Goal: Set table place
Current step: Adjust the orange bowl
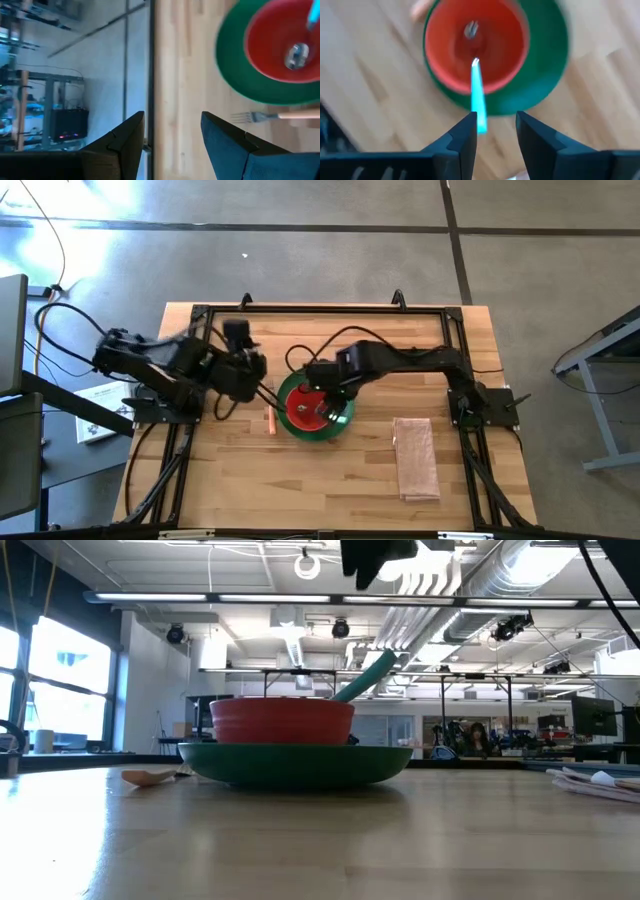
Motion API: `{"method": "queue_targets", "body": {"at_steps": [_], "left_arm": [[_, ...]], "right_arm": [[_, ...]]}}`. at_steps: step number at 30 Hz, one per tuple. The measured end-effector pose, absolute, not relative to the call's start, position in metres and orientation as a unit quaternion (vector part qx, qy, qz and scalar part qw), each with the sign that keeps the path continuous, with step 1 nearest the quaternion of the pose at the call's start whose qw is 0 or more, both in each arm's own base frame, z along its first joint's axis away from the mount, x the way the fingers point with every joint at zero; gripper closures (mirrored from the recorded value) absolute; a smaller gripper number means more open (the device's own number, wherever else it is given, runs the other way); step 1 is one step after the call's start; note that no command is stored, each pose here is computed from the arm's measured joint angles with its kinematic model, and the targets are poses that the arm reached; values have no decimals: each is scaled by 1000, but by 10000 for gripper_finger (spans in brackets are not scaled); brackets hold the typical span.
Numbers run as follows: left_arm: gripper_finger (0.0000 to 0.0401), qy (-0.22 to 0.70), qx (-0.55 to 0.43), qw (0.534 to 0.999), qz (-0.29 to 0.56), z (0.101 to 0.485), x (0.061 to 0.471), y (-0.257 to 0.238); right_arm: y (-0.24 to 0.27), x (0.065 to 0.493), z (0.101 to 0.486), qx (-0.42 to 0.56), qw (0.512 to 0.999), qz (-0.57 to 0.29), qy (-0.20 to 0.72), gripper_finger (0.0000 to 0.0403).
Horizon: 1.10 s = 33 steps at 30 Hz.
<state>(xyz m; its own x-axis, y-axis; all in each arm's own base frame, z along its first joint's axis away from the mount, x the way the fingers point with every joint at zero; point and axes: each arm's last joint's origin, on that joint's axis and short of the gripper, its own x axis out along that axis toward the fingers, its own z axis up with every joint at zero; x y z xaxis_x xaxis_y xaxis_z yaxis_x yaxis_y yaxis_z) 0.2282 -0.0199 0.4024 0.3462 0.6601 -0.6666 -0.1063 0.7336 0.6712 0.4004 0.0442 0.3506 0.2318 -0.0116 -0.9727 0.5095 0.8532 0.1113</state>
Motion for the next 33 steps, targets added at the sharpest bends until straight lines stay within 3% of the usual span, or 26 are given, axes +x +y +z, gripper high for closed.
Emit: {"method": "queue_targets", "body": {"at_steps": [6,11,18,33], "left_arm": [[217,534,261,787,166,353,251,-27],[217,507,255,818,95,339,267,-33],[217,535,242,804,94,322,288,-12],[217,628,143,761,74,225,355,46]], "right_arm": [[52,373,377,194,784,-249,535,276],[59,339,381,217,772,-297,518,276],[71,286,380,249,756,-337,503,276],[66,213,369,263,749,-351,498,276]]}}
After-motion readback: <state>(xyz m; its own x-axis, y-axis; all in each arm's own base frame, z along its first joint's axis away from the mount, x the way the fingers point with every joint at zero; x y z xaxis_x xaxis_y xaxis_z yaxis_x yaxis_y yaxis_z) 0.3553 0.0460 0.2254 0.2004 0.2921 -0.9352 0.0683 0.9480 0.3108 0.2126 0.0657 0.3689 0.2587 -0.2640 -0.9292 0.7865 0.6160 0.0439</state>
